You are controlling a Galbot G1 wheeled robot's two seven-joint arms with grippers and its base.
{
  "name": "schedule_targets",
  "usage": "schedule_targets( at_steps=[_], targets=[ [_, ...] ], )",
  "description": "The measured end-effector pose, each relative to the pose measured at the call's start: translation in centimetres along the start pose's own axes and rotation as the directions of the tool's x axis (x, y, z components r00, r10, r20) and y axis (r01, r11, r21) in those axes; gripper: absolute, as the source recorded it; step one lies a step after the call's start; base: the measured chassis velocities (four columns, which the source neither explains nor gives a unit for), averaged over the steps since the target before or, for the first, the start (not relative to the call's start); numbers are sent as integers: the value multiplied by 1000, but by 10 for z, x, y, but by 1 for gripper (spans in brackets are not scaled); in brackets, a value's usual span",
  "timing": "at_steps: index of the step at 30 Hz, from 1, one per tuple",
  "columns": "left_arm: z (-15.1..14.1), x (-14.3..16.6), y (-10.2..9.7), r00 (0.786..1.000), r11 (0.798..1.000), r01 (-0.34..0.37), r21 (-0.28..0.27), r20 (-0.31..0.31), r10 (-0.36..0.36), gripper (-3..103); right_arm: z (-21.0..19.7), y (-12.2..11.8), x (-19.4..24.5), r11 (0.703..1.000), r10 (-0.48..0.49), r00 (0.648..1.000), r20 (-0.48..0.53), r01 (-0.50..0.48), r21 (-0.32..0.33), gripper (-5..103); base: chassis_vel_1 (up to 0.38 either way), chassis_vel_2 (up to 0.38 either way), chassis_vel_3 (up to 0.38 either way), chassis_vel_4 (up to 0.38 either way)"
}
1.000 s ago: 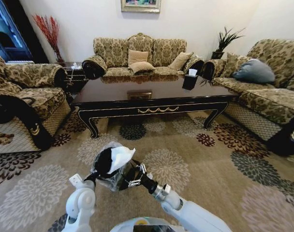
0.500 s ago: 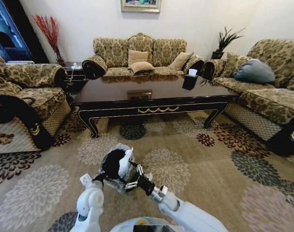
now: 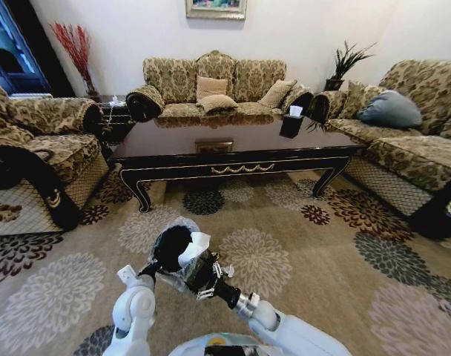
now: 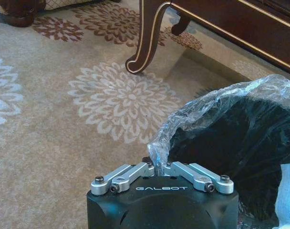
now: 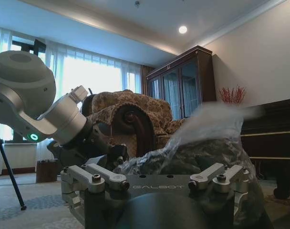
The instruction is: Move to the front of the table and pick up the trash from the floor, then place it into the trash bin.
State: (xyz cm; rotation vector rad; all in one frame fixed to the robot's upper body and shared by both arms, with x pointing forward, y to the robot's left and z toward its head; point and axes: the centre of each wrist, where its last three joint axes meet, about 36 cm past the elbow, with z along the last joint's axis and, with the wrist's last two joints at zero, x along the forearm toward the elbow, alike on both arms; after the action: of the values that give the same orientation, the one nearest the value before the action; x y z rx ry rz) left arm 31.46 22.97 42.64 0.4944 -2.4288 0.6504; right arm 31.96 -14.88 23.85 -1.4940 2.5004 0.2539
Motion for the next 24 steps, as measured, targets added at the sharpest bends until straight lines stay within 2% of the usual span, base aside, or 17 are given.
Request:
schedule_targets(
  at_steps=[8, 14, 18, 21, 23, 24],
  targets=[
    [-2, 1, 0, 1000, 1000, -3, 14, 5, 3, 3, 3, -5, 5, 1000, 10, 1000, -8, -10, 12, 100, 0, 0, 0, 0],
    [-13, 7, 10, 1000, 999, 0, 45, 26, -1, 3, 4, -20, 7, 997, 65, 998, -17, -64, 31, 100, 0, 0, 0, 0],
    [-18, 9, 16, 999, 999, 13, 44, 37, -15, 3, 3, -29, 5, 993, 109, 994, -28, -108, 41, 100, 0, 0, 0, 0],
    [-30, 11, 29, 997, 999, 43, 30, 68, -45, 3, 4, -37, -1, 978, 209, 976, -68, -207, 34, 100, 0, 0, 0, 0],
    [-32, 11, 31, 996, 998, 50, 27, 75, -52, 3, 4, -38, -2, 974, 226, 971, -77, -224, 34, 100, 0, 0, 0, 0],
    [-38, 12, 38, 994, 997, 67, 23, 90, -69, 3, 6, -39, -4, 961, 276, 956, -98, -274, 37, 100, 0, 0, 0, 0]
  ],
)
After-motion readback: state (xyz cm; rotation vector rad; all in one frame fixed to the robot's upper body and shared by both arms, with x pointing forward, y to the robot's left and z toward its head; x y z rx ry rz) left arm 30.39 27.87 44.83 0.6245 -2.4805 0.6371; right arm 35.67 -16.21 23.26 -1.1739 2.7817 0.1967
